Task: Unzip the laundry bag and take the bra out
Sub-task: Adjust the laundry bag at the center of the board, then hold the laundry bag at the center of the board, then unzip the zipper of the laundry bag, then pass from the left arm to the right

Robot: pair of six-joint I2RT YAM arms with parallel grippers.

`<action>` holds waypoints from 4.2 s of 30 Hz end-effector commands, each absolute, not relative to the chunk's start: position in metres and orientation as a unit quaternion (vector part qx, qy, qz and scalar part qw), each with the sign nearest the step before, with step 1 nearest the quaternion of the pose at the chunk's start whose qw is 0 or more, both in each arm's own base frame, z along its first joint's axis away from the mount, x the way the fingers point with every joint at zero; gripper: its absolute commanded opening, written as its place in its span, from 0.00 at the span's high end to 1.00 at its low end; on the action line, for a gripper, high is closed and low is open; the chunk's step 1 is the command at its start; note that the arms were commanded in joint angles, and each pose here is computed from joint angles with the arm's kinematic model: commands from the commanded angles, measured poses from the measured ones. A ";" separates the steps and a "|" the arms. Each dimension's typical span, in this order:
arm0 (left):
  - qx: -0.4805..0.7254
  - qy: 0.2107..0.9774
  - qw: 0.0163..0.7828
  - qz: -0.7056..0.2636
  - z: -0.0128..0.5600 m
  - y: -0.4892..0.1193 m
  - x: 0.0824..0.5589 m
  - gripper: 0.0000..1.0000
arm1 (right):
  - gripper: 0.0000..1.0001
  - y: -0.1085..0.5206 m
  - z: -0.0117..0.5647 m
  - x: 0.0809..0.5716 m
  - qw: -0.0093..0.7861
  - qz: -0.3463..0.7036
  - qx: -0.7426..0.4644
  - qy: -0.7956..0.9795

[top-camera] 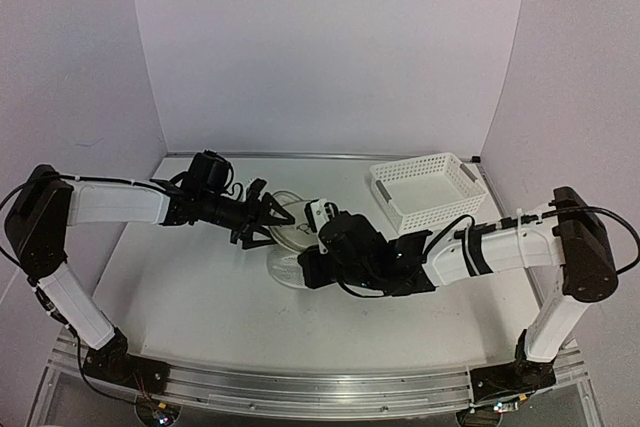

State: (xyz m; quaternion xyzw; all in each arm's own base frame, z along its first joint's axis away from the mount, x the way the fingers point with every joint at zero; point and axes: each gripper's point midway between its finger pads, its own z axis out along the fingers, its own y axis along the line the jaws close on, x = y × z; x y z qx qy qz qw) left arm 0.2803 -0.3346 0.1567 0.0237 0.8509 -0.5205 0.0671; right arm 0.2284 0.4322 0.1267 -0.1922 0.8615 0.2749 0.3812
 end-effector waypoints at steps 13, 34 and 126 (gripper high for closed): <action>0.020 0.841 0.075 -0.536 0.158 -0.341 0.286 0.83 | 1.00 0.444 0.150 0.225 0.406 0.288 -0.202 0.843; 0.008 0.839 0.095 -0.535 0.164 -0.334 0.286 1.00 | 1.00 0.396 0.127 0.217 0.403 0.256 -0.157 0.864; 0.237 0.761 0.201 -0.570 0.211 -0.341 0.261 0.45 | 1.00 0.379 0.212 0.272 0.298 0.499 -0.280 0.764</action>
